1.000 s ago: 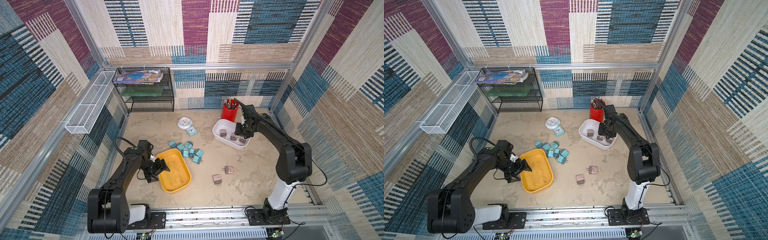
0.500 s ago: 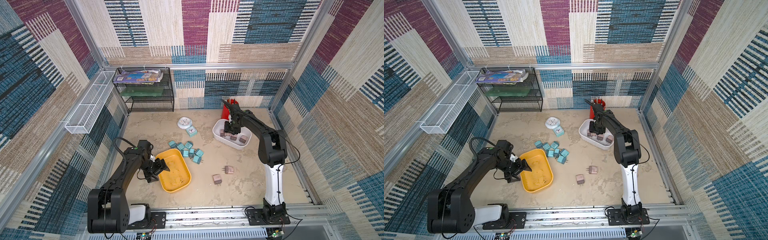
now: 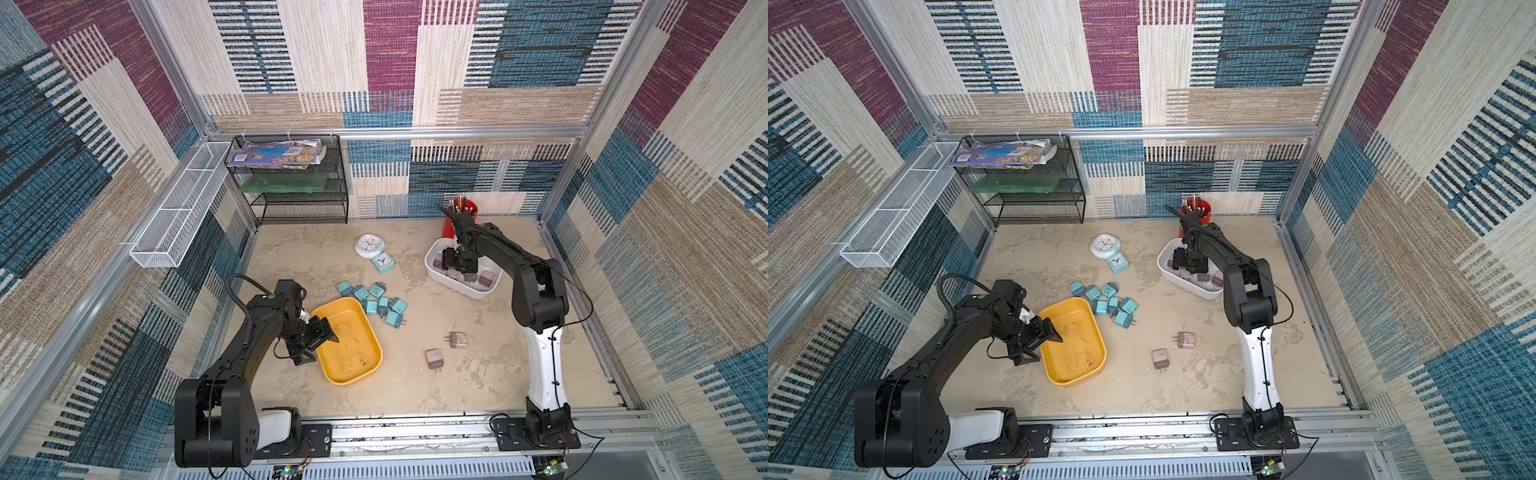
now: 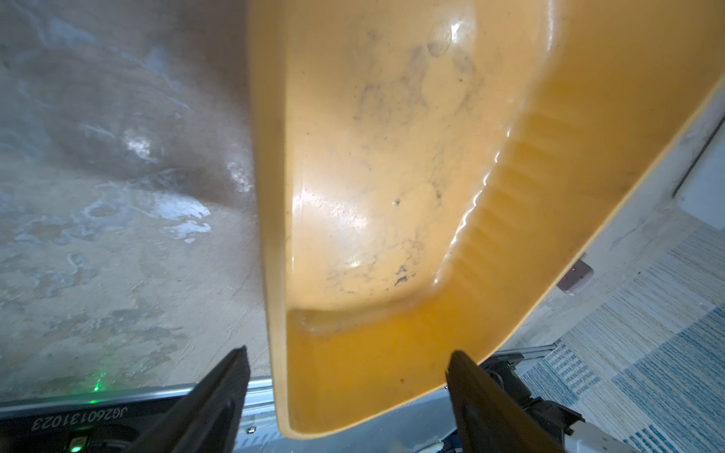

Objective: Place the plugs by color into the storage box
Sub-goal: Place the plug in the storage box.

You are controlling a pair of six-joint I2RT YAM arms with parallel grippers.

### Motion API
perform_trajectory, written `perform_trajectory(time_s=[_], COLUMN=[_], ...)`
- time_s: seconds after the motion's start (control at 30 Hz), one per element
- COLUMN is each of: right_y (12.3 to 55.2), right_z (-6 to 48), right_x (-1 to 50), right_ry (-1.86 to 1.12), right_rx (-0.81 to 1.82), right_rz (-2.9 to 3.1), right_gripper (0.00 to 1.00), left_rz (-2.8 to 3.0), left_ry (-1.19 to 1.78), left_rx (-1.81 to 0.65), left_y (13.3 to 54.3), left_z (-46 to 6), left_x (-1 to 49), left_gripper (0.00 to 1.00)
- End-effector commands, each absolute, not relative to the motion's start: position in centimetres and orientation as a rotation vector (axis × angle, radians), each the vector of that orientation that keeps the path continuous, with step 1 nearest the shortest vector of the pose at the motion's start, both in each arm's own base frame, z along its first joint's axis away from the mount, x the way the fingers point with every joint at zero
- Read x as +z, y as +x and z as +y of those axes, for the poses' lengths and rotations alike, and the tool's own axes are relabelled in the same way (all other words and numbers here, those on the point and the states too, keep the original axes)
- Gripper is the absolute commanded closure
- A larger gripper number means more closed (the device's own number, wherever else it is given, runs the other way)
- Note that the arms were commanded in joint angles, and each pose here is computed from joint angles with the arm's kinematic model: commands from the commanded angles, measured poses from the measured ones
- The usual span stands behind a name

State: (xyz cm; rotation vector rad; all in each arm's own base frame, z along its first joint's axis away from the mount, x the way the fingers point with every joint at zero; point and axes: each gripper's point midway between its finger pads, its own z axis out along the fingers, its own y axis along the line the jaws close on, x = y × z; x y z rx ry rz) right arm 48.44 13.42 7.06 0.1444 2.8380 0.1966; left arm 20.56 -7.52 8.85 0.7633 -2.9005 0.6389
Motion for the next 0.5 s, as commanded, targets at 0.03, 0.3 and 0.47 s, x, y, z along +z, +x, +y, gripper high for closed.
perform_trajectory(time_s=[0.03,0.3,0.47], right_y=[47.5,38.2,31.5], right_z=[12.7,12.9,15.1], right_x=[12.1,15.7,13.6], right_ry=[0.170,0.163,0.049], right_rx=[0.185,0.256,0.247], right_rz=[2.760,2.784,2.861], right_gripper=[0.19,0.16,0.13], left_rz=[-2.892,-2.892,-2.893], left_ry=[0.790,0.777,0.763], left_rx=[0.637,0.642,0.651], left_y=[20.6,20.7,20.8], left_z=[-7.5,-7.6,-7.7], left_x=[9.3,9.3,9.3], left_gripper=[0.18,0.18,0.18])
